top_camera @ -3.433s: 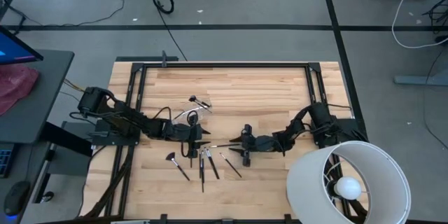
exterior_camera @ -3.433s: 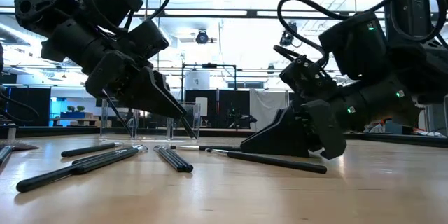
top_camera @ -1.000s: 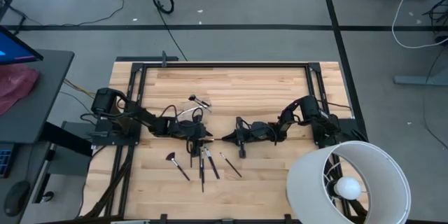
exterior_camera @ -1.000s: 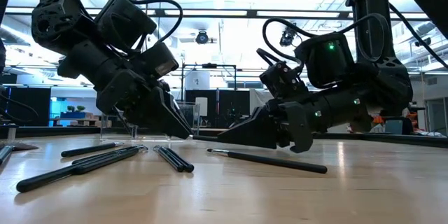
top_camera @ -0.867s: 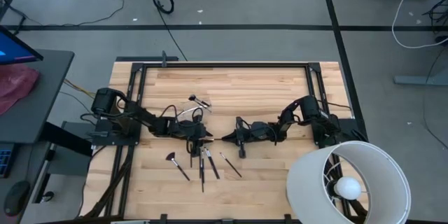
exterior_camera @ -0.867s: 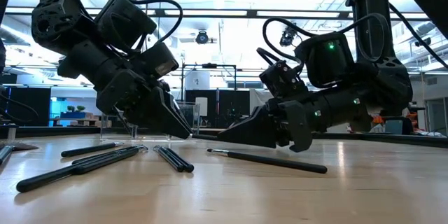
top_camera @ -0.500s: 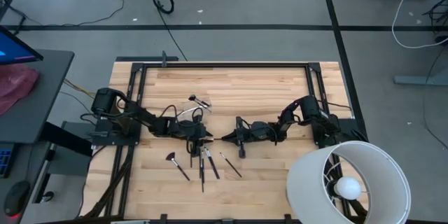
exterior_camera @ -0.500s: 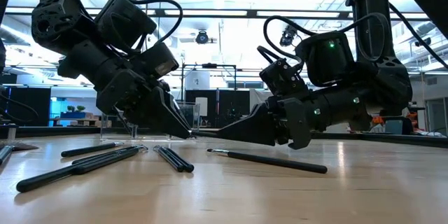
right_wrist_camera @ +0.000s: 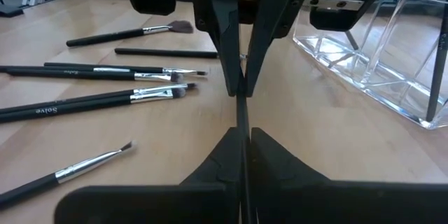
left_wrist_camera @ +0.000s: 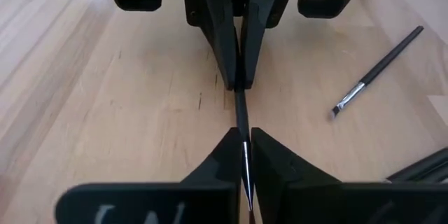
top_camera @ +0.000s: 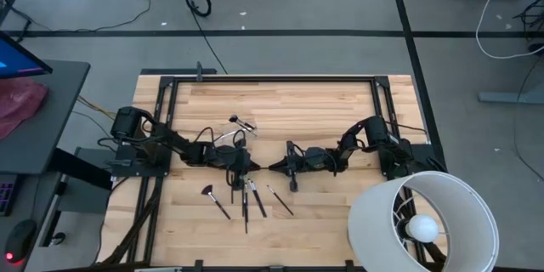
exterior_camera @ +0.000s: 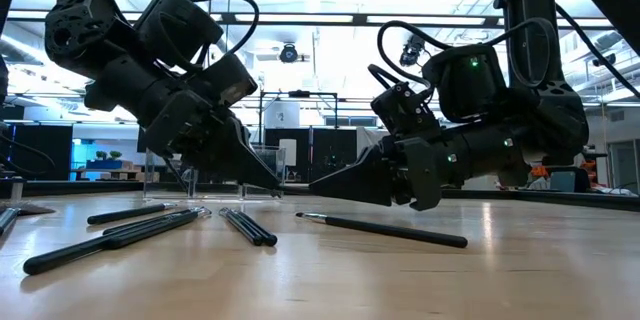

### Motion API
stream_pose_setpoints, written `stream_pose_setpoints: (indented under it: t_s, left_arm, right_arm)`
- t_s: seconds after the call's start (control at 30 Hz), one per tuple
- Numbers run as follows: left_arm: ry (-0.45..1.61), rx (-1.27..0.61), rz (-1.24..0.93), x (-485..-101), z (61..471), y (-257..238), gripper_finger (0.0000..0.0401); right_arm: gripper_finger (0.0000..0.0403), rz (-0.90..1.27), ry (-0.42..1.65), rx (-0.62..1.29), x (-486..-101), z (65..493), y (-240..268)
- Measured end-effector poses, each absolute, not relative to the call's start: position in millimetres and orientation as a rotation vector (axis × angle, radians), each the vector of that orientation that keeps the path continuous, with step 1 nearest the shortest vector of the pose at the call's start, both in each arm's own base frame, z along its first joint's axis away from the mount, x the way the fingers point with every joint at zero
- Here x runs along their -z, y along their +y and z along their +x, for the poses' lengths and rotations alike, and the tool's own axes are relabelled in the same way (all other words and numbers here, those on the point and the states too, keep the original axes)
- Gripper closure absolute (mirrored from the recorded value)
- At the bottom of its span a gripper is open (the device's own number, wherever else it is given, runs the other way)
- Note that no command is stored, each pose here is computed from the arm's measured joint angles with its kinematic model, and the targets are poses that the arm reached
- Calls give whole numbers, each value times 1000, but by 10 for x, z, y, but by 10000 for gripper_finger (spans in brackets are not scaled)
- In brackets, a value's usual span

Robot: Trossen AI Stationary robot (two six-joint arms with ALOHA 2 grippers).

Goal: Put items in baskets/containers
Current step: Put the eyeshadow brush into the left section of the transparent organizer

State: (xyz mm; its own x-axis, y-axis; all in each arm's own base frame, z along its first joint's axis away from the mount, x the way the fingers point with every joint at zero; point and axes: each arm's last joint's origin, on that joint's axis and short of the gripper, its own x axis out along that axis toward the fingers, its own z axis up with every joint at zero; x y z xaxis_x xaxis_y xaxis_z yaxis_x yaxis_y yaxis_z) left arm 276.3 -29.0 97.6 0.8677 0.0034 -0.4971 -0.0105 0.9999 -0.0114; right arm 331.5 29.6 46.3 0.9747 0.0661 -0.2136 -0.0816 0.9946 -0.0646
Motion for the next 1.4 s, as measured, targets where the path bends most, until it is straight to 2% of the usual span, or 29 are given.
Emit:
stream_pose_setpoints:
  t_s: [0.2, 0.4, 0.57, 0.83, 1.07, 1.27, 1.4]
  left_arm:
    - [520, -14, -6, -976, 2762, -289, 359]
    - [522, -20, -4, -974, 2761, -287, 390]
    - [522, -20, -4, -975, 2761, -287, 381]
    - [523, -22, -16, -979, 2759, -288, 391]
    - [536, -27, -21, -1180, 2685, -278, 400]
    - [608, -39, -42, -1414, 2505, -258, 401]
    - [599, -37, -63, -1504, 2451, -280, 400]
  right_arm:
    - [390, -73, 207, -75, -469, 3316, 296]
    - [390, -73, 206, -75, -469, 3317, 296]
    - [390, -72, 199, -75, -476, 3318, 296]
    - [377, -72, 192, -76, -483, 3319, 297]
    - [342, -67, 168, -85, -510, 3329, 303]
    - [331, -70, 160, -75, -518, 3330, 296]
    - [330, -98, 229, 65, -457, 3319, 236]
